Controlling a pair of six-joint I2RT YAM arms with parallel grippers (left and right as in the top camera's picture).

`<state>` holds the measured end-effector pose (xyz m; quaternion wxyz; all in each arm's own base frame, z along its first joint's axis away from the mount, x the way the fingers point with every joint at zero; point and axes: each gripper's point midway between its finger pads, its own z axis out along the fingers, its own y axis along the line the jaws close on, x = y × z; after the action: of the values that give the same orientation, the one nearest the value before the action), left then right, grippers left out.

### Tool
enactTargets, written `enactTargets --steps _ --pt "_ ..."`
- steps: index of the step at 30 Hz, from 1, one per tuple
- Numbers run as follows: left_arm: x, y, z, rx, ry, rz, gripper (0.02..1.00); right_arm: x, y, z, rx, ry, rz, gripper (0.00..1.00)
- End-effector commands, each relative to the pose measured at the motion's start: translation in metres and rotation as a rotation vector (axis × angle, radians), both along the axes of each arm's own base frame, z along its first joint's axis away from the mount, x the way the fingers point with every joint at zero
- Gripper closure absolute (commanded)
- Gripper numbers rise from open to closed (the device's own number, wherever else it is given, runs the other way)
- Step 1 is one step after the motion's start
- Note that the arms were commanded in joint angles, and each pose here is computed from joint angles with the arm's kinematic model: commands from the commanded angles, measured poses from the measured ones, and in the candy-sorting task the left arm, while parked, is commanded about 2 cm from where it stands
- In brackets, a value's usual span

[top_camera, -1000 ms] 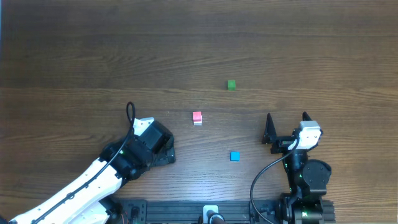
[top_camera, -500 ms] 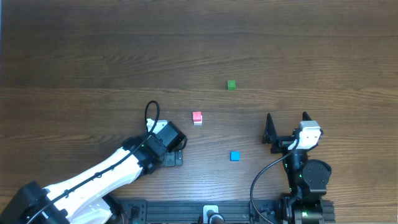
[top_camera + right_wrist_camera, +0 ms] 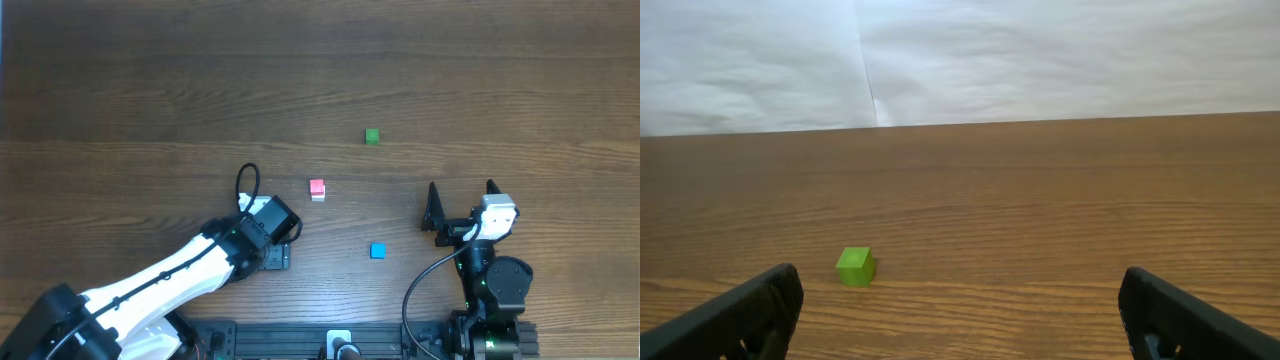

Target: Stack Cubes

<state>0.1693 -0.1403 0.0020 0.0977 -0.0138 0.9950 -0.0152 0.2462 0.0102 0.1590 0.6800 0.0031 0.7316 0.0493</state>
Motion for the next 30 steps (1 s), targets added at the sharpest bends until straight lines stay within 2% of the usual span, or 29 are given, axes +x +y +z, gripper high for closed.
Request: enactTargets --steps 1,10,21,30 --pt "-0.003 0.001 -0.005 0.011 0.018 -0.013 0.347 0.0 -0.002 -0.001 -0.005 -0.001 -0.011 0.009" --pt "-0.003 0.001 -0.005 0.012 0.018 -0.012 0.564 0.0 -0.002 -0.001 -0.005 -0.001 -0.011 0.009" --pt "-0.003 0.001 -0.005 0.012 0.018 -0.012 0.783 0.0 -0.002 -0.001 -0.005 -0.001 -0.011 0.009" --pt "0.008 -0.007 0.006 -0.006 -0.016 -0.004 0.886 0.0 -0.002 -0.001 -0.005 -0.001 -0.011 0.007"
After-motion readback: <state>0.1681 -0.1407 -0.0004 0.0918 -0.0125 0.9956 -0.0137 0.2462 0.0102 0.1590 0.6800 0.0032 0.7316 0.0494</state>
